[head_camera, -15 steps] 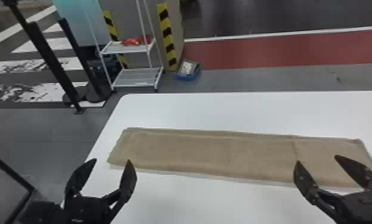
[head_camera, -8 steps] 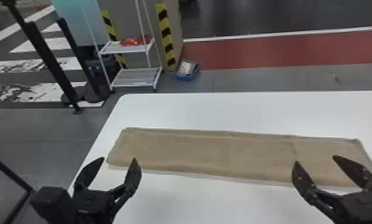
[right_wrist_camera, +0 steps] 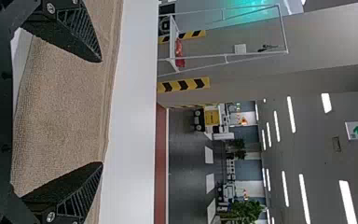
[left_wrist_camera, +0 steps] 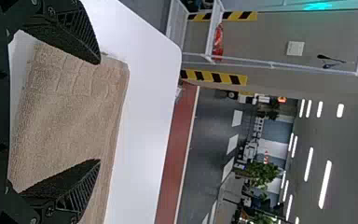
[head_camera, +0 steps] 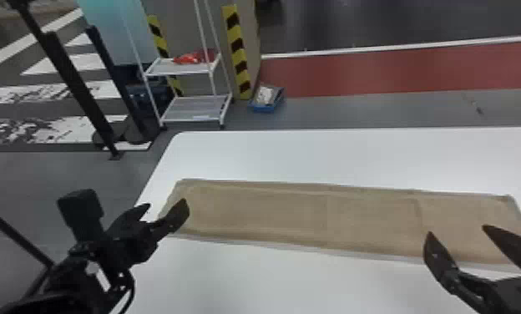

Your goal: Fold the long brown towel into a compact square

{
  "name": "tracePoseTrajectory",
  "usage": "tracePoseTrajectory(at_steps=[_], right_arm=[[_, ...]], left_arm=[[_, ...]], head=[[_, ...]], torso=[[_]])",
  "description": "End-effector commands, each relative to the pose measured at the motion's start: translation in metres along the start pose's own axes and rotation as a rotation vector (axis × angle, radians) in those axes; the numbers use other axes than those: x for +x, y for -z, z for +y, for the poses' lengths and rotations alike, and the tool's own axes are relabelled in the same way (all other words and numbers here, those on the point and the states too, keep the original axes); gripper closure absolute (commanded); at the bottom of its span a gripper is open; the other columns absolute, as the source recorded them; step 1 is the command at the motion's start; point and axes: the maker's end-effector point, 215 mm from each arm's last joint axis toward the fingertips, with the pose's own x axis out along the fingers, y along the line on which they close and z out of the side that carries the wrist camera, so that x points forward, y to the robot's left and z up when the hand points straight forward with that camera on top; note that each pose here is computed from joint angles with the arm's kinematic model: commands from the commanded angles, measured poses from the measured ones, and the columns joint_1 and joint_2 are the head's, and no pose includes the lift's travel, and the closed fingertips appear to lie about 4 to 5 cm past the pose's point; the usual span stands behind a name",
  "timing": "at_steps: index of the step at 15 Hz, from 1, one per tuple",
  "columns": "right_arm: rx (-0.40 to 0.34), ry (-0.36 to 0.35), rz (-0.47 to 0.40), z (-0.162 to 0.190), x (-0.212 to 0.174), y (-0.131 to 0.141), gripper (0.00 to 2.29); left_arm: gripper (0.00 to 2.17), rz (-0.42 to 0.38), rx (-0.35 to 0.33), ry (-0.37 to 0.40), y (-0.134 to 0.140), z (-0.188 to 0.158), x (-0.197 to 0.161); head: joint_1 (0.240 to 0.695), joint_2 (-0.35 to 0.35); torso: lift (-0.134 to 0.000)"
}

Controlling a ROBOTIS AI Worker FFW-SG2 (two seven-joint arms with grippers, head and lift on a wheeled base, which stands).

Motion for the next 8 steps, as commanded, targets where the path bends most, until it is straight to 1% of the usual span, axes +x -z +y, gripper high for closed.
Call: tracePoseTrajectory(at_steps=[1, 2, 3, 5, 6, 8], right_arm=[[0.001, 0.006, 0.004, -0.003, 0.001, 0.002, 0.1], [-0.001, 0.005, 0.005, -0.003, 0.001, 0.002, 0.1], [-0.004, 0.005, 0.006, -0.003, 0.001, 0.002, 0.1], [-0.008, 0.006, 0.007, -0.003, 0.001, 0.003, 0.1], [-0.011, 0.007, 0.008, -0.003, 0.001, 0.003, 0.1], [-0.015, 0.009, 0.012, -0.004, 0.0, 0.004, 0.1]], left_arm=[[0.14, 0.083, -0.093, 0.02, 0.011, 0.006, 0.02], [0.14, 0.118, -0.125, 0.031, 0.021, 0.002, 0.029], [0.14, 0.135, -0.144, 0.043, 0.024, 0.002, 0.04], [0.15, 0.182, -0.164, 0.047, 0.029, 0.011, 0.06], [0.15, 0.199, -0.164, 0.037, 0.032, 0.02, 0.067], [0.15, 0.224, -0.177, 0.032, 0.042, 0.026, 0.074]], head=[[0.695, 0.241], [0.695, 0.243], [0.695, 0.241], [0.695, 0.229], [0.695, 0.229], [0.695, 0.232]], torso=[[-0.123], [-0.123], [-0.123], [-0.123], [-0.123], [-0.123]])
